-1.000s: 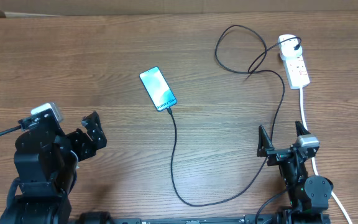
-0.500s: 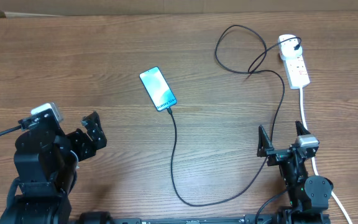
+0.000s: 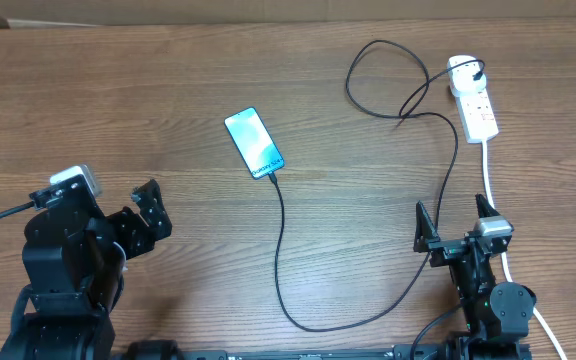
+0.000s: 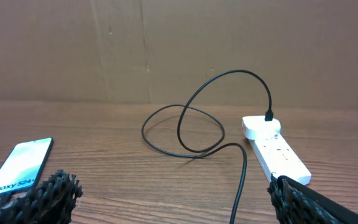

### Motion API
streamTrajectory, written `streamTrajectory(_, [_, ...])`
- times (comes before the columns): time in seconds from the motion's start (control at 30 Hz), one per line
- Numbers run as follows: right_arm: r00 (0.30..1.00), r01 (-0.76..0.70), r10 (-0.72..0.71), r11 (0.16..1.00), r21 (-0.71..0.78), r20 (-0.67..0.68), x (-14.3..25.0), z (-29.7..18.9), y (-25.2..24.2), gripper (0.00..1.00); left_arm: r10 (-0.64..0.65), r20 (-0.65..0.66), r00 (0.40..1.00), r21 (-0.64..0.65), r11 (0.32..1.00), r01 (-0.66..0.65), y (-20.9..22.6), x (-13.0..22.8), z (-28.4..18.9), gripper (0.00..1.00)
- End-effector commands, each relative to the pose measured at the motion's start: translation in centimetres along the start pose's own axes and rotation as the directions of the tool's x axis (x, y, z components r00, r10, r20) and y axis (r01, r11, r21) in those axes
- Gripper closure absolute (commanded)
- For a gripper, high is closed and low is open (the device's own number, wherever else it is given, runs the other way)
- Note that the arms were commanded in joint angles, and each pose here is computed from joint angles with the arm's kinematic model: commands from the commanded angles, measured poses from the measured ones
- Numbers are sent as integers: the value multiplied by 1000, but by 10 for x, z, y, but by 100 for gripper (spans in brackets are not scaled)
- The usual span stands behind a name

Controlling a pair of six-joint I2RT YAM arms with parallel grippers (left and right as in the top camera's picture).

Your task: Plug charger to phone and switch on socket

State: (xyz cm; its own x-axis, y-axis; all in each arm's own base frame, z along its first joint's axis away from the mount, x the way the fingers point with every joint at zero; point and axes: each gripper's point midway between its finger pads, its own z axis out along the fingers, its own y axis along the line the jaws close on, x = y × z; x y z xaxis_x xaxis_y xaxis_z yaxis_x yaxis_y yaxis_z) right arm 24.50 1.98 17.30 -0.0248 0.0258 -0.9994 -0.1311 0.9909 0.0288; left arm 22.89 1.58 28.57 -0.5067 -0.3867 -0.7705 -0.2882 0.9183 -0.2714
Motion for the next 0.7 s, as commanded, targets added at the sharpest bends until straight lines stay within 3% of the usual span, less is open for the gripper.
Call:
streamTrajectory(0.0, [1000,11,-11,1000,-5,3,2,0,1,0,-4,2,1000,-10,1000,4,1,0,1,1])
streamTrajectory(0.67, [1000,6,-6,1000,-5,7,1,0,1,0,-4,1,1000,-10,1000,4,1,0,1,1])
